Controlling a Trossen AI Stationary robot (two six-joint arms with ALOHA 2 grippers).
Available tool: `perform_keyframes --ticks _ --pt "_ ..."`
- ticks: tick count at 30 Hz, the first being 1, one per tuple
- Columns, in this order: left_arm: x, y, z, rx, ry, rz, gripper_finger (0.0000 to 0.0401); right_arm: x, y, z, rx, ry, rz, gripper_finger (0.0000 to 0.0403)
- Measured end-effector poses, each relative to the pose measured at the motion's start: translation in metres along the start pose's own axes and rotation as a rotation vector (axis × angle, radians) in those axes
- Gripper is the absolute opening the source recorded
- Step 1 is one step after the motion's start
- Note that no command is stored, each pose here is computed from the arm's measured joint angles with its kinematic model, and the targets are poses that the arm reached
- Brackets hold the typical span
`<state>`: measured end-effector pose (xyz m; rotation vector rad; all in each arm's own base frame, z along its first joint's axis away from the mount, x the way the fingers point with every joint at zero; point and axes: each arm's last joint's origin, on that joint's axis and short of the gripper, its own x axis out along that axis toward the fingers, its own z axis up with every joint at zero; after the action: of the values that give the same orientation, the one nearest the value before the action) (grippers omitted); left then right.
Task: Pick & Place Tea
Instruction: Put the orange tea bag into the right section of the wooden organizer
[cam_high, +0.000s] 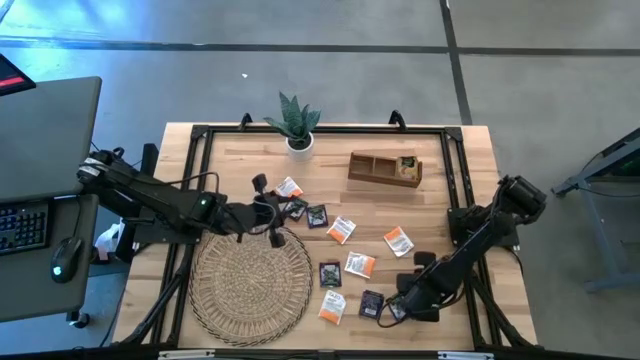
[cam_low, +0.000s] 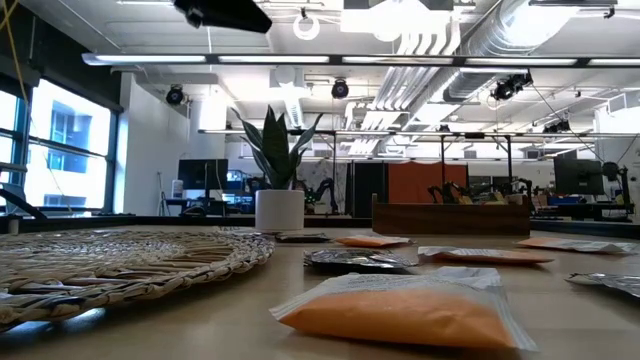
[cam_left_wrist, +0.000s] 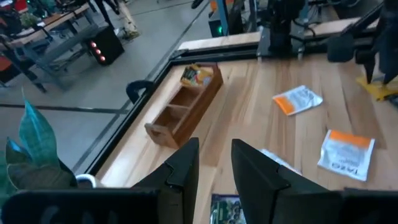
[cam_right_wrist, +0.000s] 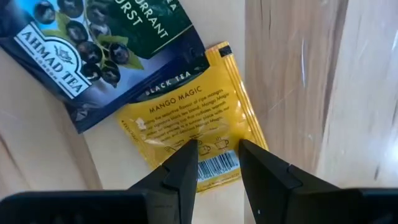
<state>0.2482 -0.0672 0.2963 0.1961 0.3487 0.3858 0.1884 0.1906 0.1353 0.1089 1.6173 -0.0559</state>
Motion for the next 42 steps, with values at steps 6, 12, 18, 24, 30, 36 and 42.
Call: perform_keyframes --ticks 6,12,18,24,30,36,42 --pt "-0.001 0.0 0.003 0.015 -0.005 -0.003 0.0092 0.016 -0.01 -0.007 0.009 0.011 0.044 0.0092" --pt "0.0 0.002 0.004 0.036 -0.005 0.038 0.0092 -0.002 -0.016 -0.011 -0.051 0.007 -0.011 0.0012" --pt "0.007 0.013 0.003 0.013 0.009 0.088 0.0092 -0.042 -0.027 -0.007 -0.03 -0.231 -0.015 0.0021" --pt "0.026 0.017 -0.002 0.018 0.044 -0.1 0.0092 -0.06 -0.049 -0.006 0.04 -0.529 -0.066 0.0008" --pt "0.05 -0.001 -0.004 0.151 -0.05 -0.344 0.0092 -0.056 -0.066 0.005 0.144 -0.778 0.165 0.0013" --pt "0.073 -0.024 -0.007 0.296 -0.219 -0.573 0.0092 -0.05 -0.078 0.019 0.139 -1.082 0.422 0.0007" --pt "0.095 -0.042 -0.003 0.306 -0.221 -0.677 0.0115 -0.045 -0.094 0.022 0.149 -1.213 0.444 0.001"
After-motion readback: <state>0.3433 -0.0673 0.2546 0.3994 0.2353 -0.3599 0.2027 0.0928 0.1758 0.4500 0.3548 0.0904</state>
